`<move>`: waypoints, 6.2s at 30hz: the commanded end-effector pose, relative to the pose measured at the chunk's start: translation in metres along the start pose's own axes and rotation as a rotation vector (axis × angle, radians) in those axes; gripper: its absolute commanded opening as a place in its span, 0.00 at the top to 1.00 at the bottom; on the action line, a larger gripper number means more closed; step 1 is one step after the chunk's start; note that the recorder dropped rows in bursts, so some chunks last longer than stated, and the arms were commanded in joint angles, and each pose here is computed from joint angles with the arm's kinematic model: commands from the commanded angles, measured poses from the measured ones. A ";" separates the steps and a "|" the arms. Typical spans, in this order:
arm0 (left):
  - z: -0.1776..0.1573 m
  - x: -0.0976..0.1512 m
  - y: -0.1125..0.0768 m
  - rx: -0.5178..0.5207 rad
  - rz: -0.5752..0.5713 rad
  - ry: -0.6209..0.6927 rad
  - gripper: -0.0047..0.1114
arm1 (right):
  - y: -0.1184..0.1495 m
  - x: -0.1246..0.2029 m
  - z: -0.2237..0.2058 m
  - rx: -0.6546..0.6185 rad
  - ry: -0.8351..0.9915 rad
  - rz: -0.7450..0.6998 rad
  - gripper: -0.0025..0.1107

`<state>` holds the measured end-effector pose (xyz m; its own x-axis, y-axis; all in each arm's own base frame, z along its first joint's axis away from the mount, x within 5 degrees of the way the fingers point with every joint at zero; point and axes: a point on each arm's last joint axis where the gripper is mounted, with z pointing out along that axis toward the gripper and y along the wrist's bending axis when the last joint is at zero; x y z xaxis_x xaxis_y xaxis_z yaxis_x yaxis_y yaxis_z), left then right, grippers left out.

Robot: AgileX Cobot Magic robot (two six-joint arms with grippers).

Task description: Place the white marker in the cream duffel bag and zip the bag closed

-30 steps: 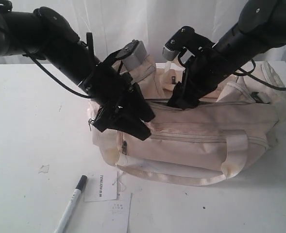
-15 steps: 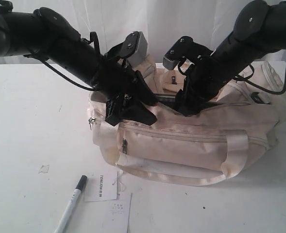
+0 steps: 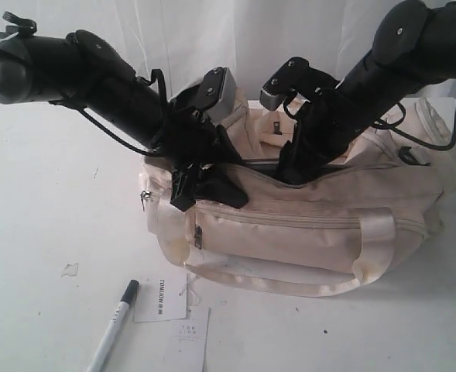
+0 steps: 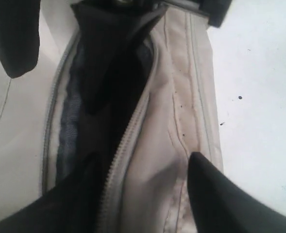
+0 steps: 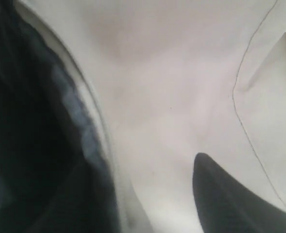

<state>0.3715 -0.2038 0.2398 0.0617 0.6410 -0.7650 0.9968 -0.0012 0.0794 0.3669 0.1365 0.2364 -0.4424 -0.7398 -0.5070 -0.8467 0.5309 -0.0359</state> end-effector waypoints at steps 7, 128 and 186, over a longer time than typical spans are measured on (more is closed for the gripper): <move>-0.016 -0.012 -0.014 0.069 -0.045 0.029 0.96 | -0.020 -0.014 -0.003 0.215 -0.169 0.154 0.98; -0.140 -0.049 -0.027 -0.570 -0.363 0.138 0.96 | -0.127 -0.006 -0.115 0.503 0.041 0.652 0.98; -0.024 0.097 -0.158 -0.400 -0.960 0.380 0.48 | -0.009 0.142 -0.109 0.466 0.084 0.915 0.98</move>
<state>0.2169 -0.1217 0.1738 -0.7844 0.4849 -0.3867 0.5787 0.7966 -0.1749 0.2822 -0.0168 0.2585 -0.8930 0.0038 -0.4500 0.0092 0.9999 -0.0097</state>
